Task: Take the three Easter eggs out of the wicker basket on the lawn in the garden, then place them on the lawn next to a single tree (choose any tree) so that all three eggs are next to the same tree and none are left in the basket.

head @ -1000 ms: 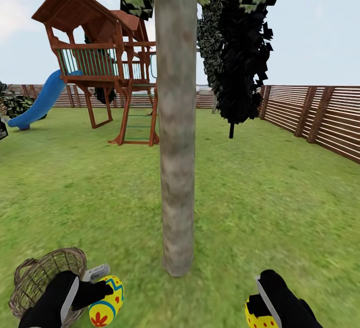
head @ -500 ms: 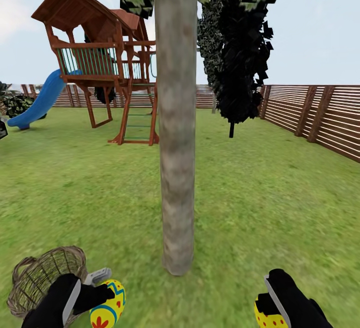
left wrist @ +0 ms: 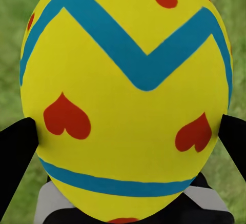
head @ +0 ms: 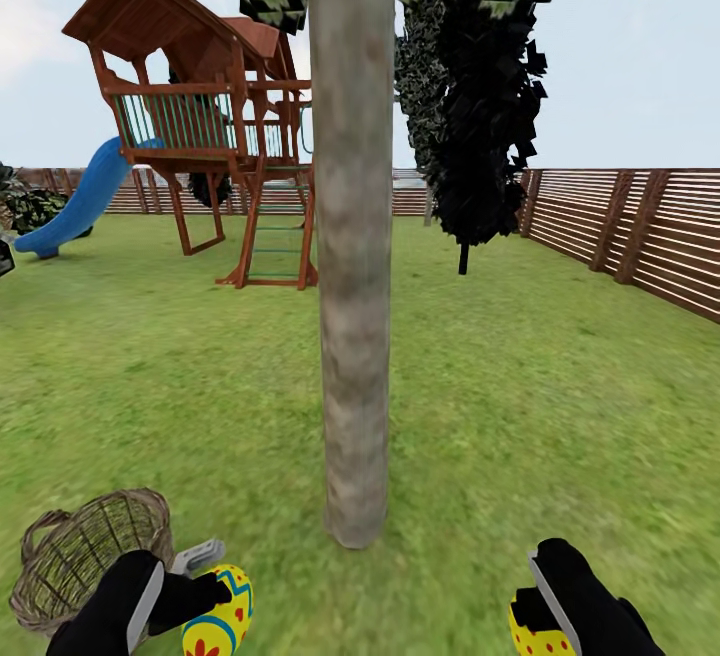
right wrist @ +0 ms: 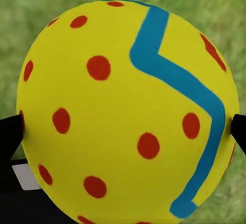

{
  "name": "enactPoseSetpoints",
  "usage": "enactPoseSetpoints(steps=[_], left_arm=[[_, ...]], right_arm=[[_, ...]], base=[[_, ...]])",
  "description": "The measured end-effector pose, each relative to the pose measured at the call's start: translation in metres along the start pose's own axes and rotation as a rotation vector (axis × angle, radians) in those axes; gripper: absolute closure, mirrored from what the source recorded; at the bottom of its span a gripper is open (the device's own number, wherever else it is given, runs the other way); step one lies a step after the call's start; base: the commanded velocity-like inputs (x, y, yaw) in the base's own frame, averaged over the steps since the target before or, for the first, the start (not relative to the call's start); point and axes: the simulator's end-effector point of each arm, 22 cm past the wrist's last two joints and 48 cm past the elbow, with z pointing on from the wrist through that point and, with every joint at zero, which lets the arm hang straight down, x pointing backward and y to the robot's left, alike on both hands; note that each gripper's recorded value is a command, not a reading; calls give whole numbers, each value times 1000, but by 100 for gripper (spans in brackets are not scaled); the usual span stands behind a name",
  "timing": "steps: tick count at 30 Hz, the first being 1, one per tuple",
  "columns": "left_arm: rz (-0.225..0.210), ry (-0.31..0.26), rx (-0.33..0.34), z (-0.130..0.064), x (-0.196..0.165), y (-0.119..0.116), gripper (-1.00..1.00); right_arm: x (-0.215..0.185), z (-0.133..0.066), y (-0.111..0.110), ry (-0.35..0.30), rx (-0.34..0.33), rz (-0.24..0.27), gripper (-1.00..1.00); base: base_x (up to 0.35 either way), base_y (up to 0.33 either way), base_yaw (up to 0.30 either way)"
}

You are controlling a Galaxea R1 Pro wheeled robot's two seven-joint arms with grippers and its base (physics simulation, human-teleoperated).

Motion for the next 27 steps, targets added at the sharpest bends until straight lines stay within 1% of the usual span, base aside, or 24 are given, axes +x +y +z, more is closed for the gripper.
enactPoseSetpoints(steps=[27], left_arm=[[2,3,1,41,11,9,100]], right_arm=[[8,42,14,4,-4,-7,100]], base=[[0,0,0]])
